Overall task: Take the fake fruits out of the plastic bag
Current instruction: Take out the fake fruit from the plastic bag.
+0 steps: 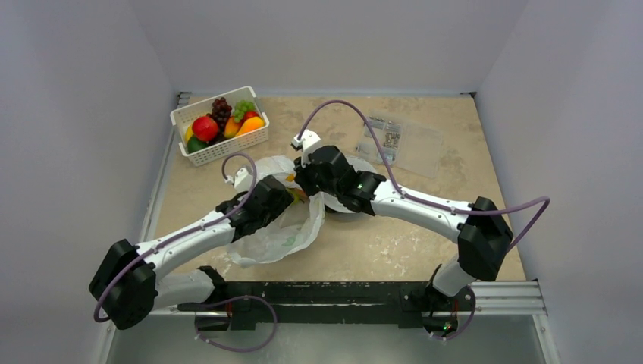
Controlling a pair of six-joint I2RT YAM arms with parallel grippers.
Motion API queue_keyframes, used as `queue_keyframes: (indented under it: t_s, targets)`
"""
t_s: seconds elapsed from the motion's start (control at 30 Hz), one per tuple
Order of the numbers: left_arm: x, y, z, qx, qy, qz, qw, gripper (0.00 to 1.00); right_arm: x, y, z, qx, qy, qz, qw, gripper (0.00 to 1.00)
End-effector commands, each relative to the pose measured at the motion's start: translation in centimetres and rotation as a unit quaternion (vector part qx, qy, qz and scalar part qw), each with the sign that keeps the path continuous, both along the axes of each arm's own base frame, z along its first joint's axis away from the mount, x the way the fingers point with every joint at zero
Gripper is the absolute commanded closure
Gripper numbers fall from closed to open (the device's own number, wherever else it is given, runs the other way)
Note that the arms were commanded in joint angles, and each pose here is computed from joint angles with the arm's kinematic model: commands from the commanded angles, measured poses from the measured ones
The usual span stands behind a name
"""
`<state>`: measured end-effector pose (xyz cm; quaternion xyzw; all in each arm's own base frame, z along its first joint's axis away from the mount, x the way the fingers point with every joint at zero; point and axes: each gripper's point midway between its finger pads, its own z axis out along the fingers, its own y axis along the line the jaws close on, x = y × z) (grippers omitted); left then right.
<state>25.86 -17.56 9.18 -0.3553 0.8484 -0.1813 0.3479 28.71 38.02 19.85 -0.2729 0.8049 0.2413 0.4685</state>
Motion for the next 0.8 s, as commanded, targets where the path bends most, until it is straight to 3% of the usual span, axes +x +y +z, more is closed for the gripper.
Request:
queue_keyframes:
  t_s: [0.0,0.13,0.33,0.5,0.67,0.77]
  targets:
    - [2.5,0.9,1.2,0.030,-0.056,0.027,0.998,0.28,-0.1,0.0,2.1,0.031,-0.019,-0.001,0.999,1.00]
    - [2.3,2.5,0.0,0.104,-0.067,0.001,0.992,0.37,0.0,-0.1,1.7,0.024,-0.018,-0.002,1.000,1.00]
    - [2.8,3.0,-0.4,0.130,-0.138,-0.031,0.981,0.51,-0.2,0.2,1.9,0.033,-0.017,0.004,0.999,1.00]
    - [3.9,3.0,-0.7,0.145,-0.162,-0.026,0.976,0.35,-0.3,0.4,2.4,0.040,-0.020,0.010,0.999,1.00]
    - [4.9,1.6,-0.9,0.111,-0.165,-0.011,0.980,0.20,-0.5,0.6,2.3,0.040,-0.017,0.017,0.999,1.00]
    - [5.2,2.0,-1.8,0.111,-0.133,0.023,0.985,0.12,-0.6,0.5,2.4,0.039,-0.018,0.020,0.999,1.00]
